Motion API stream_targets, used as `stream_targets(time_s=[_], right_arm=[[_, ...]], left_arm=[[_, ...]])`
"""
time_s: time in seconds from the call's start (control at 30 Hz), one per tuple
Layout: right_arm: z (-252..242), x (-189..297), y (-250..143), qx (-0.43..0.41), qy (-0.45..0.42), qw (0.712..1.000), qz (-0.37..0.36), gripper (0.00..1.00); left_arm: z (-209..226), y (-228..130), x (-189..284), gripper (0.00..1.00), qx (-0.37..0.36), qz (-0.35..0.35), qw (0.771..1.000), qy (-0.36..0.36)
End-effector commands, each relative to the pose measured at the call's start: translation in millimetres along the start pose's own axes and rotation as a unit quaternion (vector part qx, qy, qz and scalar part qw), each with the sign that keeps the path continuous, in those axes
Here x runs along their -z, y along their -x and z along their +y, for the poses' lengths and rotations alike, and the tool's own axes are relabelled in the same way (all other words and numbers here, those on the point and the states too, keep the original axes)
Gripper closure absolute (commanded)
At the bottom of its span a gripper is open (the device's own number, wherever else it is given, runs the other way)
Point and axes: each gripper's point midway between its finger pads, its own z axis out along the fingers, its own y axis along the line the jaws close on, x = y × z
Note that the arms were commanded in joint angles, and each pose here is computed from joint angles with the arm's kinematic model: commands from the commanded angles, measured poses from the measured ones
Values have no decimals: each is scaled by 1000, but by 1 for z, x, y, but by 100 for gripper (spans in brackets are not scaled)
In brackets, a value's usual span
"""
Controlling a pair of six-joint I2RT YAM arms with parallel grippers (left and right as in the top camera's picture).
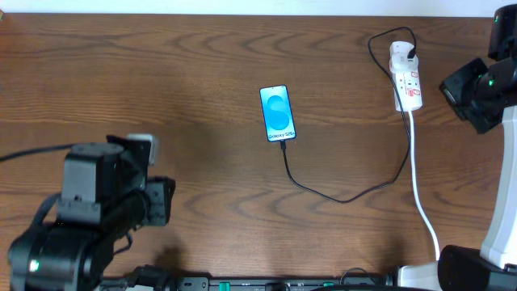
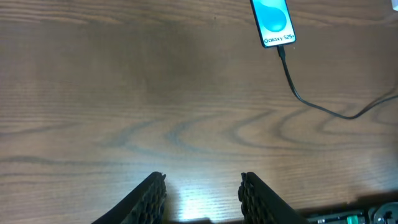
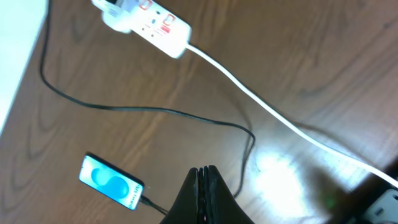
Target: Plug charger to phone and switch on socket
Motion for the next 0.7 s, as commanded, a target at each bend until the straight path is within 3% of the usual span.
stream_targets(time_s=[0.0,0.03,0.1,0.67], right_arm=[[-8,1,-3,0,-10,1000,8,99],[-10,2,-5,1,-15,1000,12,99],[-16,2,-10,3,-27,999,21,99],[-25,4,-18,32,-44,998,37,98]], left_arm=[[2,-6,6,28,-9,-3,1000,5],[2,-8,6,27,-8,-1,1000,5],[2,-12,7,2,-8,7,1000,6],[6,-40,9,2,-1,66,998,14]])
